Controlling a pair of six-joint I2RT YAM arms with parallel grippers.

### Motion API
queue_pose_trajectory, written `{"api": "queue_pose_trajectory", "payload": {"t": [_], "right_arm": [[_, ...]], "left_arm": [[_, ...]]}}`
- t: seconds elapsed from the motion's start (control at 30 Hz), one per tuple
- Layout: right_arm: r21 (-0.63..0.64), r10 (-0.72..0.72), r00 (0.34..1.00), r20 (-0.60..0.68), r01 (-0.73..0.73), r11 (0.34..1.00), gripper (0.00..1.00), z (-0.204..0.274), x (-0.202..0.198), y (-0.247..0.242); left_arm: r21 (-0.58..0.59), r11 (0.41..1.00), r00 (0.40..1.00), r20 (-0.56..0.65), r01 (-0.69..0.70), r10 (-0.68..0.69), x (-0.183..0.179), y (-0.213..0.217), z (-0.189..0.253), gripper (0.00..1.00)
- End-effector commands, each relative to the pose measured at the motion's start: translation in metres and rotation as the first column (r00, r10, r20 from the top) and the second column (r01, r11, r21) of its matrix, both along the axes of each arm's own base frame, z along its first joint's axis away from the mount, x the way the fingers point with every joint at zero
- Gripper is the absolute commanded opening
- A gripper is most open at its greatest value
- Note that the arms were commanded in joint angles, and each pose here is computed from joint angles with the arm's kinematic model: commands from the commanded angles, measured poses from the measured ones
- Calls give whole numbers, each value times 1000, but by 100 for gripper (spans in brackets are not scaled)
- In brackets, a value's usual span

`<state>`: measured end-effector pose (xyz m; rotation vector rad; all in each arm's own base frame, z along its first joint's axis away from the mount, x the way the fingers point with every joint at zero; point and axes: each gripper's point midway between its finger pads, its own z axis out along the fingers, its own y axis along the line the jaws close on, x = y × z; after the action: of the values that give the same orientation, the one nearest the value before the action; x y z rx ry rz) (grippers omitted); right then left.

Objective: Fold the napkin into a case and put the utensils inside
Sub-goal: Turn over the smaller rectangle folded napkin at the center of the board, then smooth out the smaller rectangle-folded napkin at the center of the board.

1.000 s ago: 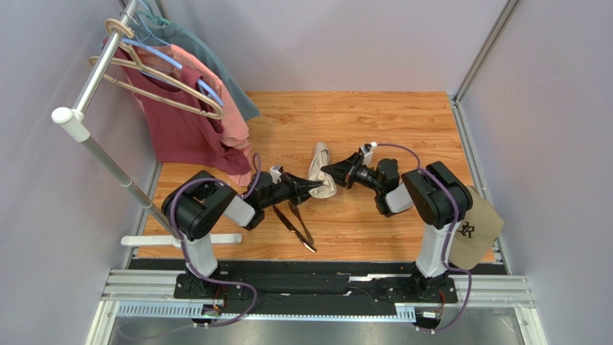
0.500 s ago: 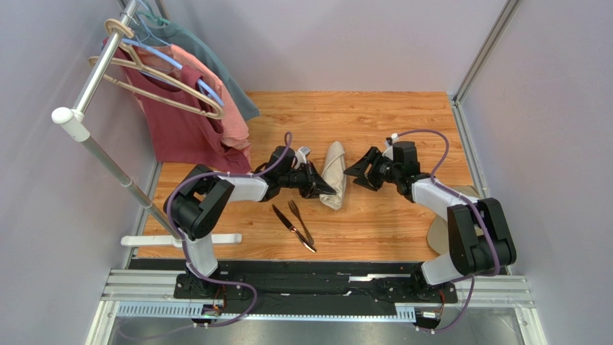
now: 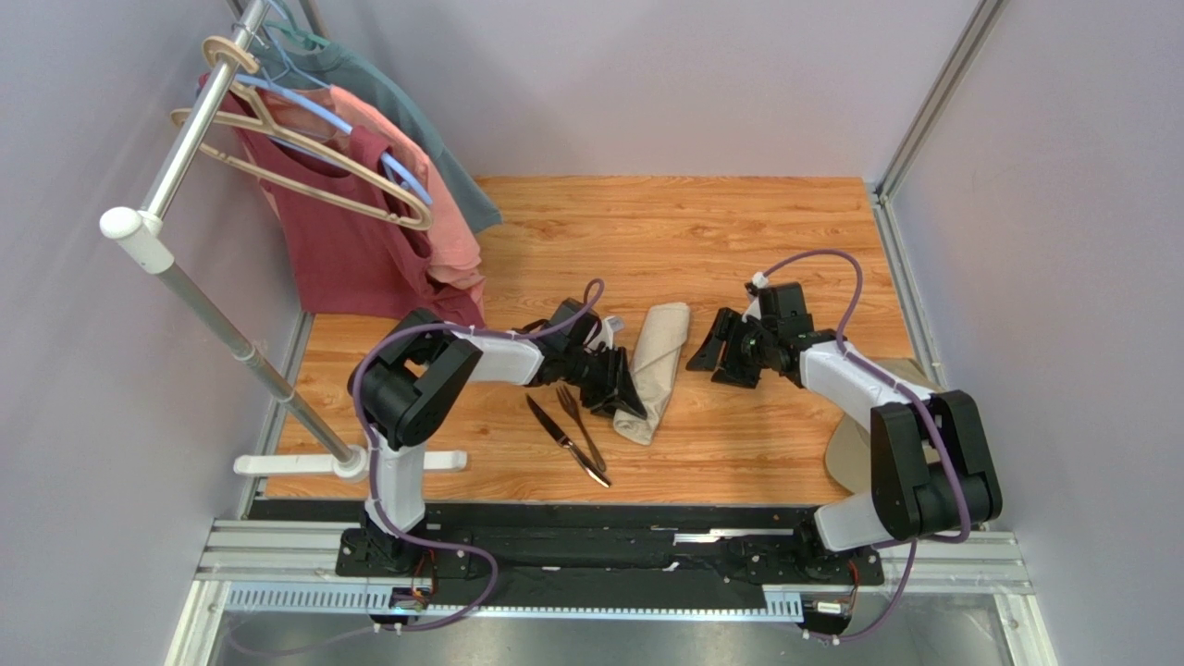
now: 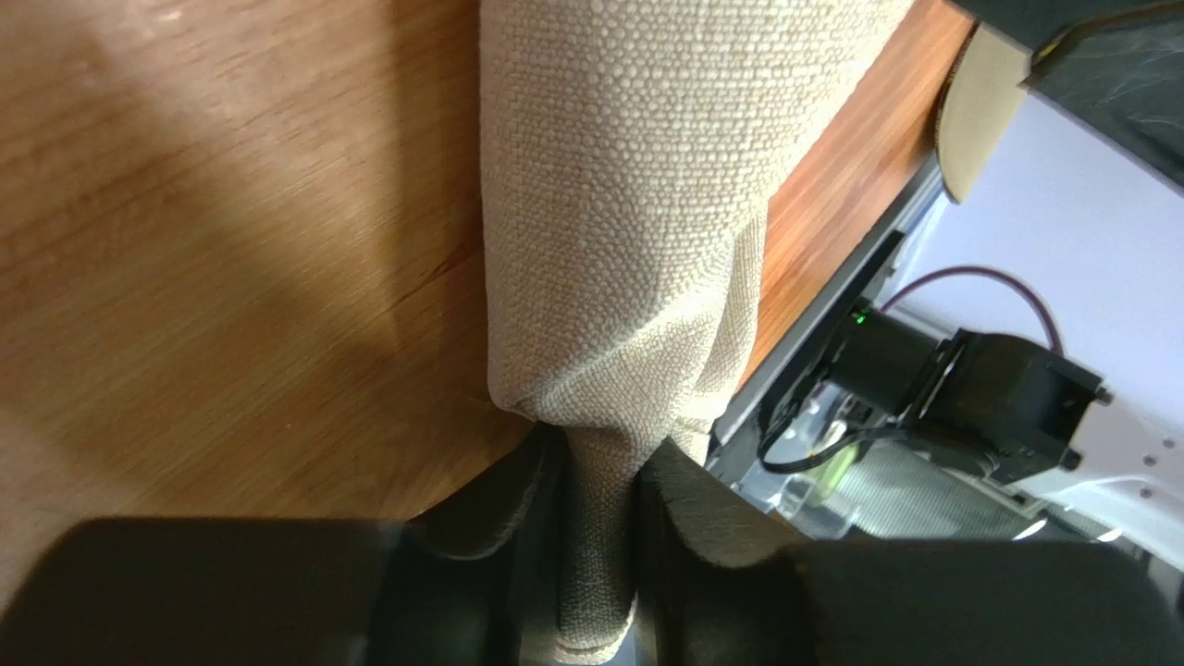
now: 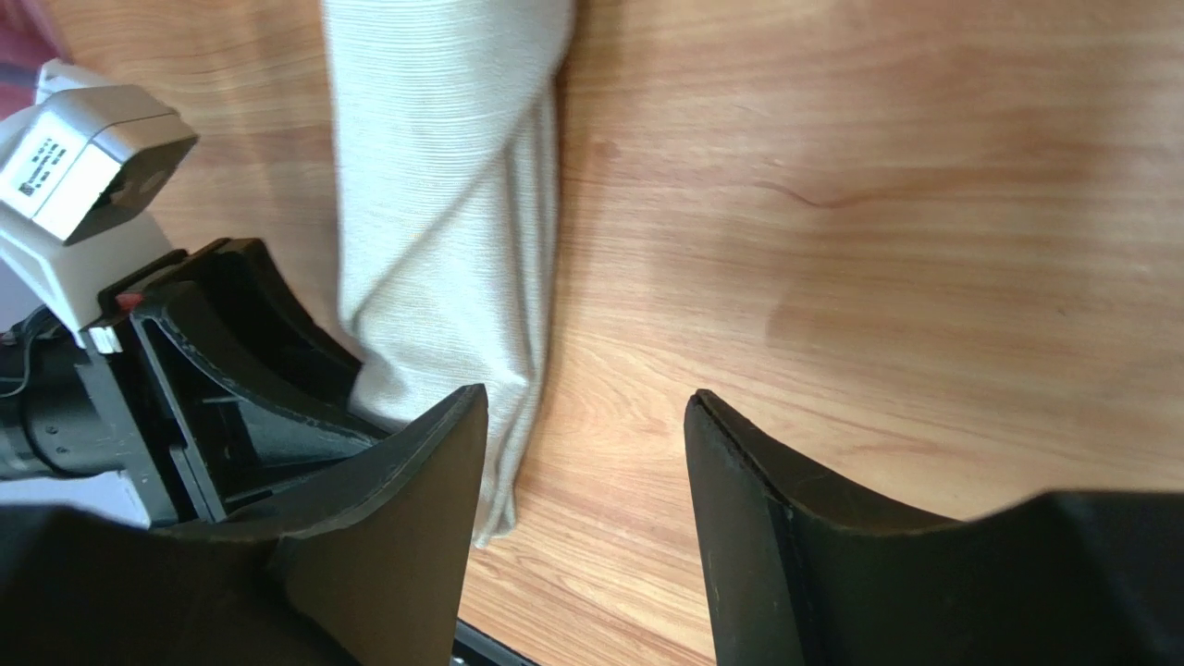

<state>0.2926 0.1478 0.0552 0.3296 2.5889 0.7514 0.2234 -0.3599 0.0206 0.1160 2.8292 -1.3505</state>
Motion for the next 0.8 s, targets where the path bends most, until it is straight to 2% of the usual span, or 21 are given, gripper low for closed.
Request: {"api": "queue_pose_trajectory", "payload": {"t": [0.0,0.03,0.07,0.1,0.13,0.2,0.23,0.27,0.33,0.43,0.5,0.53,0.57,0.6,0.63,0.67,0.7,0.73,0.77], "right_arm": [[102,118,980,162,-136,985,56,39,19,32],[138,138,978,157,-160,977,52,41,17,40],[166,152,970,189,-184,969,50,44,22,48],[192,156,969,191,-193,962,48,45,23,53],[227,152,970,188,-193,955,41,47,25,58],[246,157,967,200,-205,947,35,49,36,64],[243,151,967,207,-201,949,30,51,42,64],[245,149,967,207,-199,949,28,52,46,65],[254,141,964,224,-198,947,24,60,64,66],[319,114,962,248,-192,928,19,73,90,69],[330,112,960,256,-195,923,18,75,103,72],[339,116,964,239,-195,920,16,68,107,74],[351,111,960,258,-200,915,15,71,116,75],[370,105,964,246,-193,909,15,69,119,77],[393,117,968,223,-199,898,12,60,121,79],[399,110,965,238,-200,895,11,59,127,79],[401,101,967,233,-190,896,10,55,130,76],[421,110,968,226,-199,885,9,54,129,77],[431,105,967,233,-199,880,8,47,130,75]], "left_arm": [[79,997,997,72,-10,4,7,12,-5,51],[82,997,995,103,3,-12,9,14,1,60],[89,996,993,115,12,-23,9,15,5,73],[133,991,991,129,5,-22,10,22,6,79],[140,990,982,186,15,-41,13,26,19,80],[210,978,973,226,7,-56,12,40,28,81],[212,977,955,289,6,-69,16,45,45,81],[252,968,955,287,0,-75,12,54,48,80],[264,964,934,352,-38,-59,17,63,68,75],[265,962,924,380,-67,-41,20,65,85,71],[264,961,920,391,-82,-29,23,66,90,63],[222,972,917,398,-81,-15,22,61,97,57],[108,992,891,455,-73,16,33,42,112,47],[3,1000,910,414,22,-22,16,26,116,39],[-54,997,925,380,51,-26,14,14,113,30],[-135,987,915,403,88,-27,18,-2,122,19],[-192,970,924,377,149,-67,10,-11,125,16],[-198,968,938,337,154,-81,9,-16,110,16],[-232,958,931,356,167,-76,12,-21,111,16]]}}
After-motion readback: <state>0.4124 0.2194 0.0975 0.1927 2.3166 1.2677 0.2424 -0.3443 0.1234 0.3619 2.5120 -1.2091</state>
